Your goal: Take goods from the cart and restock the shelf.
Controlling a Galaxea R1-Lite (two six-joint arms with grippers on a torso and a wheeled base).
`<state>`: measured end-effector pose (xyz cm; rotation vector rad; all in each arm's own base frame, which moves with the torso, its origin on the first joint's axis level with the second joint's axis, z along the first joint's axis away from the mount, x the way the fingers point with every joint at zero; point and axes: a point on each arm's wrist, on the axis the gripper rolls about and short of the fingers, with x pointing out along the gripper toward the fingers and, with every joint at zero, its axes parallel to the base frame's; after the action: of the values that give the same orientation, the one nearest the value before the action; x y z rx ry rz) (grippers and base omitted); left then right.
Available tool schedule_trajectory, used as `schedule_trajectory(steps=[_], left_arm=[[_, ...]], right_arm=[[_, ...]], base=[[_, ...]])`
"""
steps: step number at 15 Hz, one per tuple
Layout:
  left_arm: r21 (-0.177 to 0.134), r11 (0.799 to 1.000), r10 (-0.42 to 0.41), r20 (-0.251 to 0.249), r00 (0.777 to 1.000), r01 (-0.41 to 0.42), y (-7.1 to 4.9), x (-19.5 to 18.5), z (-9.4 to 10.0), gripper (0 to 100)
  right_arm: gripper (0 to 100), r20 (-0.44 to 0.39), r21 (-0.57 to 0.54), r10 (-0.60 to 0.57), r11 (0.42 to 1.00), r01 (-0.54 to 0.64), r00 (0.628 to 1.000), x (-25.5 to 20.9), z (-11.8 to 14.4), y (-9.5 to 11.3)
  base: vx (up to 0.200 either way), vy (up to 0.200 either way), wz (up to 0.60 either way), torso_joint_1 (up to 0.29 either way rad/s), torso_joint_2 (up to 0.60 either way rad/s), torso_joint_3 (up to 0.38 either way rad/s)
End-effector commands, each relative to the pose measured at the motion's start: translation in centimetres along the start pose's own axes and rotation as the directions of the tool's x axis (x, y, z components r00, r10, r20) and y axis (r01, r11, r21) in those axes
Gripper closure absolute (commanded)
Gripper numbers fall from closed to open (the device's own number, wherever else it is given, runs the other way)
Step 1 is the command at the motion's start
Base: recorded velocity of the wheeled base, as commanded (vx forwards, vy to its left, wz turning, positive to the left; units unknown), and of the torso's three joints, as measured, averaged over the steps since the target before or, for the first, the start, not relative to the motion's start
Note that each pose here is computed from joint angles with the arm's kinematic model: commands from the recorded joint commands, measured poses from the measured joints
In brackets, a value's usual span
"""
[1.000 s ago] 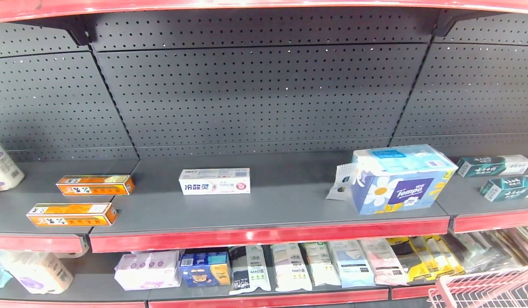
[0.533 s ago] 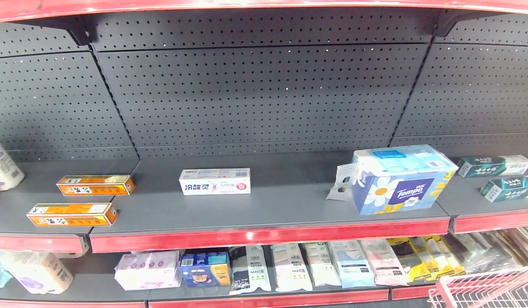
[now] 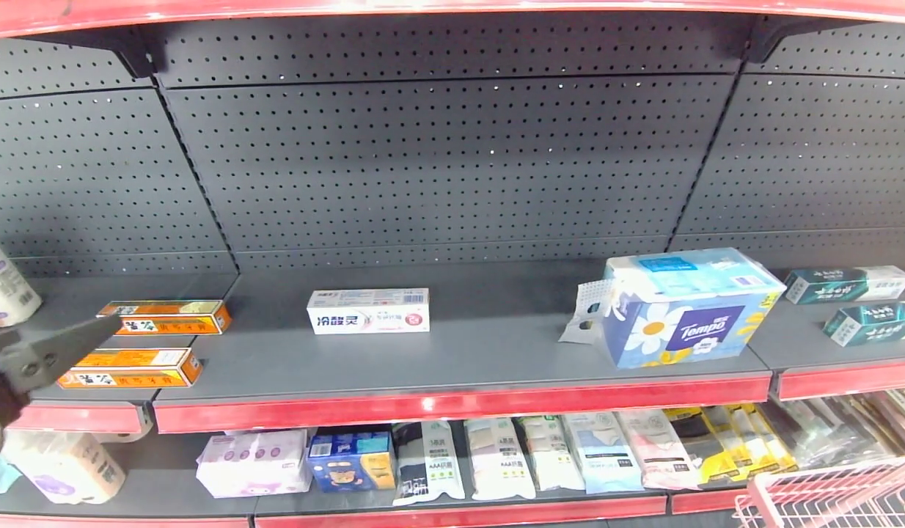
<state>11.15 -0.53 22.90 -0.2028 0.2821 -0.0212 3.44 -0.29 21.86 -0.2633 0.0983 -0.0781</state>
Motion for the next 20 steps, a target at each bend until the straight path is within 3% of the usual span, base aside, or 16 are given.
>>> schedule_trajectory(steps=[1,5,8,11,12,15,20], left_arm=[[-0.084,0.996,0.004,-0.217,0.976,-0.023,-0.6,12.3,2.3,0],[-0.069,0.997,-0.006,-0.33,0.944,-0.017,-1.8,18.4,2.1,0],[-0.075,0.997,-0.015,-0.372,0.928,-0.014,-2.7,23.0,1.9,0],[-0.072,0.997,-0.02,-0.388,0.922,-0.009,-3.1,24.7,1.4,0],[-0.071,0.997,-0.047,-0.424,0.905,0.018,-4.2,27.0,0.1,0],[-0.088,0.994,-0.099,-0.439,0.893,0.067,-5.5,28.2,-0.6,0],[-0.08,0.994,-0.107,-0.442,0.89,0.08,-6.7,30.1,-1.3,0]], right_arm=[[100,-0.006,-0.011,0.017,1.0,-0.017,1.0,0.5,0.4,-0.1],[100,-0.007,-0.023,0.036,0.999,-0.037,0.999,0.7,0.6,-0.1],[100,-0.01,-0.026,0.037,0.999,-0.037,0.999,0.8,0.5,0.0],[100,-0.015,-0.026,0.04,0.999,-0.041,0.999,0.8,0.4,0.0],[100,-0.011,-0.026,0.05,0.998,-0.051,0.999,0.7,0.3,0.1],[100,-0.006,-0.027,0.051,0.998,-0.051,0.999,0.5,0.2,0.1],[100,-0.017,-0.028,0.055,0.998,-0.056,0.998,0.2,-0.5,0.3]], base=[[0.0,0.0,0.0,0.0,0.0,0.0],[0.0,0.0,0.0,0.0,0.0,0.0],[0.0,0.0,0.0,0.0,0.0,0.0],[0.0,0.0,0.0,0.0,0.0,0.0],[0.0,0.0,0.0,0.0,0.0,0.0],[0.0,0.0,0.0,0.0,0.0,0.0],[0.0,0.0,0.0,0.0,0.0,0.0]])
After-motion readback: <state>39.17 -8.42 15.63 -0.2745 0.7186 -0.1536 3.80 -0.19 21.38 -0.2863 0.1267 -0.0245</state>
